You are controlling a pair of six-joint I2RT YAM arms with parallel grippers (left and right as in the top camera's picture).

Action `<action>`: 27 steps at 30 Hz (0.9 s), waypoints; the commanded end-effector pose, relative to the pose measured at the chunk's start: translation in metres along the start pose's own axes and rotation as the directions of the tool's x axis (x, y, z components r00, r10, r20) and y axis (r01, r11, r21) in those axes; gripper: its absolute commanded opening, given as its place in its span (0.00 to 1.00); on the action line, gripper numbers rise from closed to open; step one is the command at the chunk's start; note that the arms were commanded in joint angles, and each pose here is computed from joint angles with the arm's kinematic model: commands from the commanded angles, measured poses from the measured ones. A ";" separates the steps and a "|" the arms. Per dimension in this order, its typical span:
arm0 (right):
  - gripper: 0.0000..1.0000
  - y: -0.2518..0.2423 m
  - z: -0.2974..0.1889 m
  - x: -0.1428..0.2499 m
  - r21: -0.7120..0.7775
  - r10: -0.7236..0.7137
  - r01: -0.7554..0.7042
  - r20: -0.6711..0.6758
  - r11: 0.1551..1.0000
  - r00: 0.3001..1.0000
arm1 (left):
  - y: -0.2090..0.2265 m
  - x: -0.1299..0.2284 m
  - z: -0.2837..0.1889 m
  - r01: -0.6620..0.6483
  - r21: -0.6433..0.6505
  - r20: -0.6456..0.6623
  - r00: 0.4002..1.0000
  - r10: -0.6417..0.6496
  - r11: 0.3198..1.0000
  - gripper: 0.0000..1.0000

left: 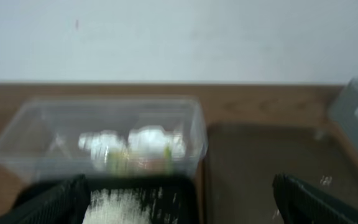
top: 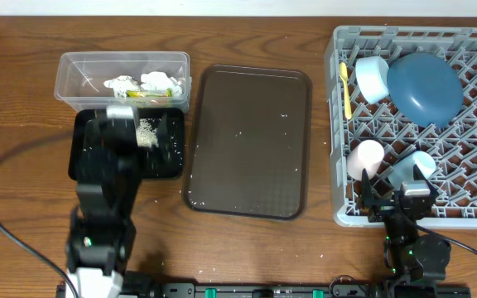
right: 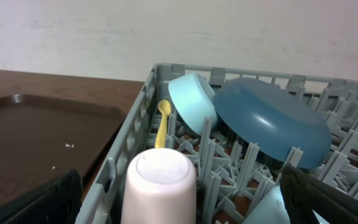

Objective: Sort waste into correct bins and load items into the dishwasher rack

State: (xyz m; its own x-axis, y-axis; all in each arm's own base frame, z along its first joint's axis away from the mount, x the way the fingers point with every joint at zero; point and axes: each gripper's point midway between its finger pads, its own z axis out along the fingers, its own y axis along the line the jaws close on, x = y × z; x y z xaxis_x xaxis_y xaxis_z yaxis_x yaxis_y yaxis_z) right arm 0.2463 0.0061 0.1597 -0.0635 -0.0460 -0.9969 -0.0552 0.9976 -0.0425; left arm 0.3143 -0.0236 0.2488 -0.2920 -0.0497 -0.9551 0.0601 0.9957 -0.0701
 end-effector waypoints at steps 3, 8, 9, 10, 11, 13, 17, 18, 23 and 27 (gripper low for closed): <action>0.99 0.001 0.000 0.000 -0.004 -0.012 0.012 0.003 1.000 1.000 | 0.014 0.050 -0.019 0.001 -0.033 0.085 0.996 0.002 0.999 0.96; 0.99 0.001 0.000 0.000 -0.004 -0.012 0.012 0.003 1.000 1.000 | 0.023 0.079 -0.031 0.007 -0.053 0.172 0.985 0.002 0.999 0.96; 0.99 0.001 0.000 0.000 -0.004 -0.012 0.012 0.003 1.000 1.000 | 0.023 0.083 -0.032 0.007 -0.054 0.181 0.983 0.003 0.998 0.96; 0.99 0.001 0.000 0.000 -0.004 -0.012 0.012 0.003 1.000 1.000 | 0.023 0.086 -0.033 0.007 -0.054 0.189 0.982 0.003 0.999 0.96; 0.99 0.001 0.000 0.000 -0.004 -0.012 0.012 0.003 1.000 1.000 | 0.023 0.089 -0.034 0.007 -0.053 0.199 0.980 0.004 0.999 0.96; 0.99 0.001 0.000 0.000 -0.004 -0.012 0.012 0.003 1.000 1.000 | 0.023 0.092 -0.035 0.007 -0.052 0.213 0.977 0.005 0.999 0.96; 0.99 0.001 0.000 0.000 -0.004 -0.012 0.012 0.003 1.000 1.000 | 0.024 0.097 -0.037 0.006 -0.052 0.237 0.972 0.006 0.999 0.96; 0.99 0.001 0.000 0.000 -0.004 -0.012 0.012 0.003 1.000 1.000 | 0.024 0.098 -0.037 0.007 -0.051 0.241 0.970 0.006 0.999 0.96; 0.99 0.001 0.000 0.000 -0.004 -0.012 0.012 0.003 1.000 1.000 | 0.024 0.099 -0.040 0.009 -0.053 0.249 0.968 0.004 0.999 0.96; 0.99 0.001 0.000 0.000 -0.004 -0.012 0.012 0.003 1.000 1.000 | 0.027 0.108 -0.040 0.014 -0.066 0.219 0.976 0.001 0.998 0.96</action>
State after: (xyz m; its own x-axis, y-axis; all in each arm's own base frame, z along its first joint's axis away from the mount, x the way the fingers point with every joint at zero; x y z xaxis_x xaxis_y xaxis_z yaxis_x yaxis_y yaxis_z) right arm 0.2463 0.0061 0.1599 -0.0627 -0.0461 -0.9970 -0.0548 0.9976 -0.0426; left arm 0.2474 -0.0016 0.1586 -0.0727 -0.0692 -0.9949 0.0052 0.9975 -0.0698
